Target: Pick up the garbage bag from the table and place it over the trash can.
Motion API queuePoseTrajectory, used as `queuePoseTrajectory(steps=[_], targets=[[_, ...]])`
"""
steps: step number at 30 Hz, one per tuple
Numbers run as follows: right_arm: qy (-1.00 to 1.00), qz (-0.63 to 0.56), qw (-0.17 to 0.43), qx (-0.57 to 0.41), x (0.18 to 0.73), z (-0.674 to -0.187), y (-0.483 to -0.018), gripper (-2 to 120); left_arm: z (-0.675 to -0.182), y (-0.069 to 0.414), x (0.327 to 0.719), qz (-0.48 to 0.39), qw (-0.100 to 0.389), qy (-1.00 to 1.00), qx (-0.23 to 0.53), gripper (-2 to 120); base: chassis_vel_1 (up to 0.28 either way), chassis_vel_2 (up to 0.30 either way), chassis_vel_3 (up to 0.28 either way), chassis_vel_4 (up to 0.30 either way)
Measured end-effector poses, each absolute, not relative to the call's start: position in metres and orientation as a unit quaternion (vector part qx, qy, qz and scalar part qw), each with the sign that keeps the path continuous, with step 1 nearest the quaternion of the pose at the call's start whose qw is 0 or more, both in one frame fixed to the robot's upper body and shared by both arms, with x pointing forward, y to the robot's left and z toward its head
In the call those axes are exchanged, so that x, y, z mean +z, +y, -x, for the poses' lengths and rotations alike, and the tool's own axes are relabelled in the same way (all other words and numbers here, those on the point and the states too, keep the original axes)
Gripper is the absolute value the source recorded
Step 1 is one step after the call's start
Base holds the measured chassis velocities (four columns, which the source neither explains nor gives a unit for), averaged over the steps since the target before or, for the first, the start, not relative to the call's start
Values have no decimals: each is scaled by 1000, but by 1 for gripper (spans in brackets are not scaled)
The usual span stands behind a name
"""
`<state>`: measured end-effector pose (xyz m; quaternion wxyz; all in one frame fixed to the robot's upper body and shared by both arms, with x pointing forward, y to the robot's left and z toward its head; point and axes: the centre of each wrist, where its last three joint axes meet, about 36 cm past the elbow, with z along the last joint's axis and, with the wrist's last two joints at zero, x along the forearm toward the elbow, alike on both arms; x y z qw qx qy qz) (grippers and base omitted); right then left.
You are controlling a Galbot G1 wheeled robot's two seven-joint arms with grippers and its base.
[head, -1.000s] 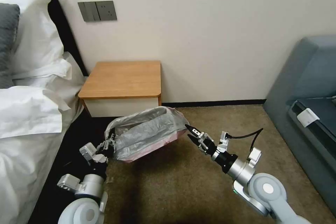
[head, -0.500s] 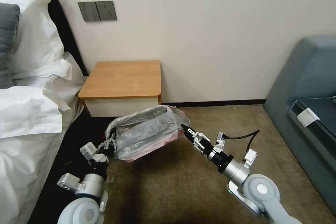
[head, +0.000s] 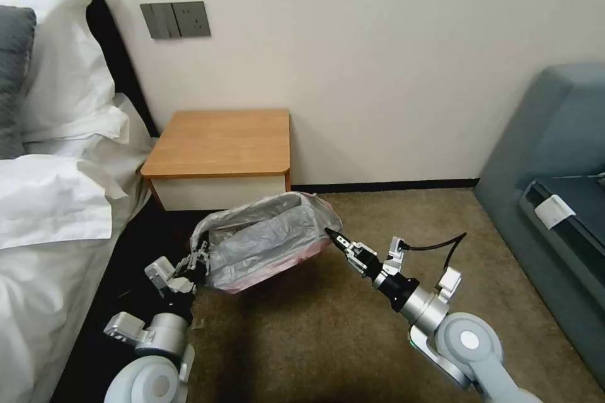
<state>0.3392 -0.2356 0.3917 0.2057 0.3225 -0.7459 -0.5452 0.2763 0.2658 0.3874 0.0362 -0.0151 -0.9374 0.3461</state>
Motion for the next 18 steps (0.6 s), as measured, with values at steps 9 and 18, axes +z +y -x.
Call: queuePoseTrajectory(steps=[9, 18], targets=[[-768, -307, 232, -512, 391, -335, -238, 0, -279, 266, 386, 17, 33, -938, 345, 11, 0, 0, 0, 0], [-787, -308, 262, -466, 390, -331, -242, 0, -282, 268, 387, 18, 29, -937, 348, 11, 0, 0, 0, 0]])
